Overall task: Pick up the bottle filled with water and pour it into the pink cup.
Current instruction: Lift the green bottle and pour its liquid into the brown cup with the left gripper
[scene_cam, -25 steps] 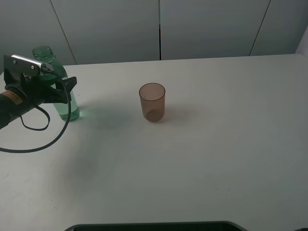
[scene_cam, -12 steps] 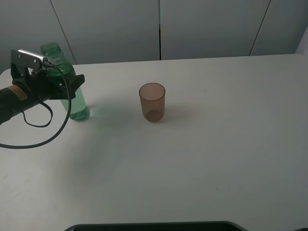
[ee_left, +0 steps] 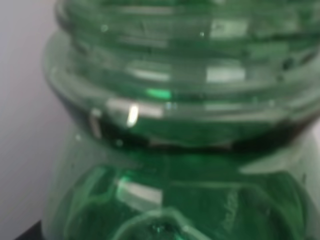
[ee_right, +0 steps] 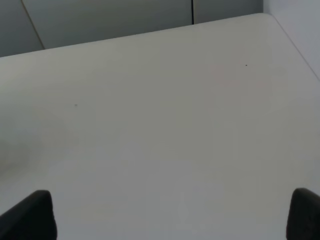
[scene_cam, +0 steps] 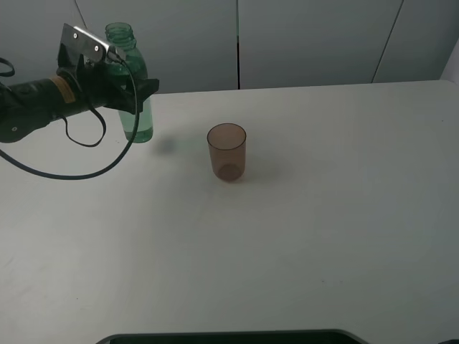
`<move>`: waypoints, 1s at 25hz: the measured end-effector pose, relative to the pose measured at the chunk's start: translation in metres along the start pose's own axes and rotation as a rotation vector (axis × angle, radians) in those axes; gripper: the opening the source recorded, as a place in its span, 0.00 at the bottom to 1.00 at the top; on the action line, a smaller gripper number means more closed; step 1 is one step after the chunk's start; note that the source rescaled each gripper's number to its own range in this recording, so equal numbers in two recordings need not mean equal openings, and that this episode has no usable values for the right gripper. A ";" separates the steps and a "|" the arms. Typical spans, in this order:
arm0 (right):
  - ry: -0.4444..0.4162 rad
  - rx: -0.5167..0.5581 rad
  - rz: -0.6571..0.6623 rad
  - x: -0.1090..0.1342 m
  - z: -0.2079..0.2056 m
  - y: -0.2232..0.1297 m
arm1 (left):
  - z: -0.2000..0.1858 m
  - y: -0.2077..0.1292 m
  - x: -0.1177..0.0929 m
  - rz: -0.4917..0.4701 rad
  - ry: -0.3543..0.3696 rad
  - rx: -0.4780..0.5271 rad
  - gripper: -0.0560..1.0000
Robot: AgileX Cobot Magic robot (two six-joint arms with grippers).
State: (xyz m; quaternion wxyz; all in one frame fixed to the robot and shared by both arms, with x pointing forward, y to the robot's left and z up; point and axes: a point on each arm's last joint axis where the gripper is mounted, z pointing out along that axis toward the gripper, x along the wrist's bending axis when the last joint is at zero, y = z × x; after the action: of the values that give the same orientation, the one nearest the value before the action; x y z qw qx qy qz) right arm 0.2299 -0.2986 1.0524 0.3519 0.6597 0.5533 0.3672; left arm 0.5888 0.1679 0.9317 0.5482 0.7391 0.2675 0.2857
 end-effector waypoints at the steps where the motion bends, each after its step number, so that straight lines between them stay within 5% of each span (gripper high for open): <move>1: 0.000 0.000 0.000 0.000 0.000 0.000 | 0.004 0.004 0.000 0.016 -0.002 0.010 0.05; 11: 0.000 0.000 0.000 0.000 0.000 0.000 | 0.027 0.045 0.007 0.299 -0.099 -0.022 0.05; 19: 0.000 0.000 0.000 0.000 0.000 0.000 | 0.039 0.047 -0.034 0.469 -0.261 0.029 0.05; 25: 0.000 0.000 0.000 0.000 0.000 0.000 | 0.046 0.043 -0.055 0.519 -0.304 0.065 0.05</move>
State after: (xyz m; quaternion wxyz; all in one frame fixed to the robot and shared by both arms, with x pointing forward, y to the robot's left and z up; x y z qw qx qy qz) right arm 0.2299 -0.2986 1.0524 0.3519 0.6597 0.5533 0.3672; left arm 0.5873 0.0877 0.9556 0.4666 0.8342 -0.0068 0.2937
